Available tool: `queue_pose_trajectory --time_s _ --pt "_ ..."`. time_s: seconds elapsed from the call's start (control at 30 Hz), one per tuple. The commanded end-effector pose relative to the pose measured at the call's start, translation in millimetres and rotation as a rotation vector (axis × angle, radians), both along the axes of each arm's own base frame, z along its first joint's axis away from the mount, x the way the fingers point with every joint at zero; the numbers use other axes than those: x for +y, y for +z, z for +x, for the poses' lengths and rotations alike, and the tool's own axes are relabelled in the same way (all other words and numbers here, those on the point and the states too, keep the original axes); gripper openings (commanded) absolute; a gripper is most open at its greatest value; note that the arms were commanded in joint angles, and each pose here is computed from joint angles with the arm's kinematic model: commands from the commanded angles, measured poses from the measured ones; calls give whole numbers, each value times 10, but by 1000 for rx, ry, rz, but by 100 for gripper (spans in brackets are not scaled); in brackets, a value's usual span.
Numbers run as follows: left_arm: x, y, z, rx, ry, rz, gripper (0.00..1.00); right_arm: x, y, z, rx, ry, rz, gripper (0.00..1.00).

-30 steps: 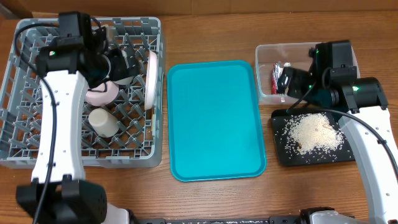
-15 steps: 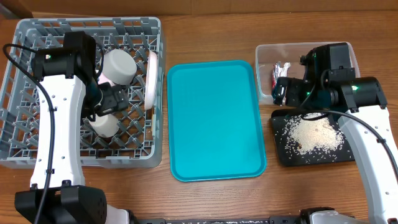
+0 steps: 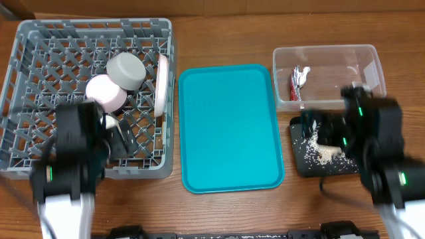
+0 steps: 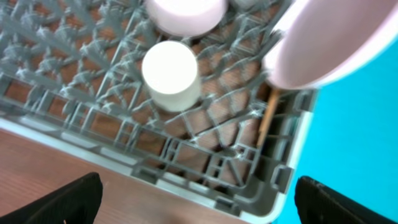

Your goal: Sort waste into correct bins and load items into the dishwasher

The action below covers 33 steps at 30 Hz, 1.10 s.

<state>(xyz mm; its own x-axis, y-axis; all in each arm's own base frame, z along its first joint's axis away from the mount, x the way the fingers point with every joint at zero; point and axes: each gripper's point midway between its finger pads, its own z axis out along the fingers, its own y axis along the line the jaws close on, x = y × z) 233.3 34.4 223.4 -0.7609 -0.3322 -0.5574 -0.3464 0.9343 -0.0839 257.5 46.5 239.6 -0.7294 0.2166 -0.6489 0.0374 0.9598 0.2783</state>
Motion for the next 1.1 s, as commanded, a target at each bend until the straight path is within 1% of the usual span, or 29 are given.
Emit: queue_pose_trajectory --time_s 0.0,0.13,0.3,0.67,0.83,0.93,1.07 --pt "-98 -1 -187 -129 -33 -27 100 -45 -74 -195 1 -14 -10 100" --pt "-103 40 -324 -195 -29 -18 100 -59 -133 -314 39 -14 -15 100" --pt "-112 -24 -418 -160 -28 -22 100 -58 -164 -307 55 -14 -16 100" --pt "-114 -44 -439 -149 -28 -23 100 -54 -230 -274 86 -14 -20 100" --pt "-113 -45 -439 -148 -28 -23 100 -69 -199 -282 66 -13 -30 100" --pt "-114 -45 -439 -148 -28 -23 100 -65 -71 -272 -13 -14 -19 100" --pt "-113 -46 -440 -148 -28 -23 100 -58 288 -208 -262 12 -24 100"
